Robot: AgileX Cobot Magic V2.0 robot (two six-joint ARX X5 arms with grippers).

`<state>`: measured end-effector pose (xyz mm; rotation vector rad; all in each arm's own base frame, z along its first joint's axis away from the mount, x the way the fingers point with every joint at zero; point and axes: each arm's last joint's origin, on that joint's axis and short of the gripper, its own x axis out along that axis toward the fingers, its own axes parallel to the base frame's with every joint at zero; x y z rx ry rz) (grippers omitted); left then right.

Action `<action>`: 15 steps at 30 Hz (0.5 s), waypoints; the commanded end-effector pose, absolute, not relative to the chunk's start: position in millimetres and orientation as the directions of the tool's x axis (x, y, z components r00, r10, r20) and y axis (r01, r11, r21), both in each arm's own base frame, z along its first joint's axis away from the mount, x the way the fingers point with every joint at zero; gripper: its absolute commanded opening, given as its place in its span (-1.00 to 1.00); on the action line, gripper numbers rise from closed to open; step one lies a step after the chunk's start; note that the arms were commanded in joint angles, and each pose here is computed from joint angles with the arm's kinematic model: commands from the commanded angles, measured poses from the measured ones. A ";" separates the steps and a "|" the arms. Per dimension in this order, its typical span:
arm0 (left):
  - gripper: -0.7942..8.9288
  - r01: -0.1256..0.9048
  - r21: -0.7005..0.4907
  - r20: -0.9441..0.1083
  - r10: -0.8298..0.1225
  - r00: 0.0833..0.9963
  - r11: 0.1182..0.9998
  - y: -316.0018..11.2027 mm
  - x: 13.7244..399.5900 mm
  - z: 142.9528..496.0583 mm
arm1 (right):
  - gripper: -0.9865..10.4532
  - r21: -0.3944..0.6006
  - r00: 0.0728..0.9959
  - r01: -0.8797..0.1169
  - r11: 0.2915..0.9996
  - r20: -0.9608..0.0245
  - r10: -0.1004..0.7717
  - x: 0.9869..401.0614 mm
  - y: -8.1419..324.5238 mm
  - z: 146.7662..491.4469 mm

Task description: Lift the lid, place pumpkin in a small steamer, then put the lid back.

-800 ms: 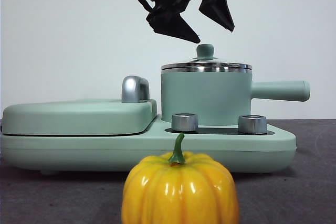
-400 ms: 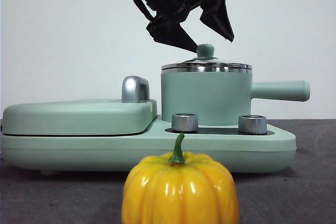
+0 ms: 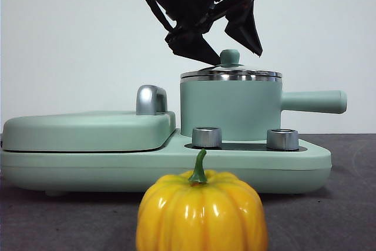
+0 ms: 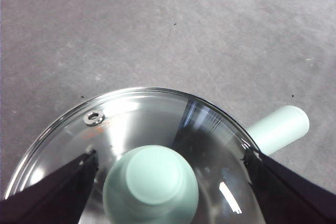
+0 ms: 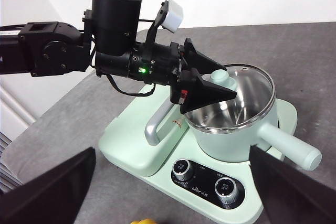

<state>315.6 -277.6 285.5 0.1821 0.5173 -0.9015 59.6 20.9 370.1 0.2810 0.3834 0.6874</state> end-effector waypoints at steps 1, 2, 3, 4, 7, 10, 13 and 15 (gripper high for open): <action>0.04 0.785 -0.065 -0.501 -0.700 0.509 0.617 -285.3 321.3 281.2 | -0.01 0.355 0.712 -0.571 0.740 -0.235 0.662 58.3 20.8 374.9; 0.02 0.784 -0.066 -0.503 -0.699 0.508 0.617 -285.5 321.6 280.4 | -0.01 0.355 0.712 -0.571 0.740 -0.235 0.662 58.3 20.8 374.9; -0.05 0.784 -0.066 -0.504 -0.699 0.508 0.617 -285.5 321.6 280.2 | -0.01 0.355 0.712 -0.571 0.740 -0.235 0.662 58.3 20.8 374.9; -0.14 0.784 -0.065 -0.503 -0.699 0.508 0.617 -285.6 321.7 280.3 | -0.01 0.355 0.712 -0.571 0.740 -0.236 0.662 58.3 20.8 374.9; -0.39 0.785 -0.063 -0.495 -0.703 0.511 0.616 -286.1 321.8 281.1 | -0.01 0.354 0.712 -0.571 0.740 -0.235 0.662 58.2 20.8 374.9; -0.57 0.786 -0.062 -0.494 -0.703 0.512 0.615 -286.2 321.8 281.5 | -0.01 0.355 0.712 -0.571 0.740 -0.235 0.662 58.3 20.8 374.9; -0.69 0.787 -0.055 -0.491 -0.704 0.514 0.614 -285.9 322.3 281.9 | -0.01 0.355 0.712 -0.571 0.740 -0.235 0.662 58.3 20.8 374.9; -0.73 0.791 -0.045 -0.487 -0.705 0.516 0.610 -285.9 322.8 283.1 | -0.01 0.355 0.712 -0.571 0.740 -0.235 0.662 58.2 20.8 374.9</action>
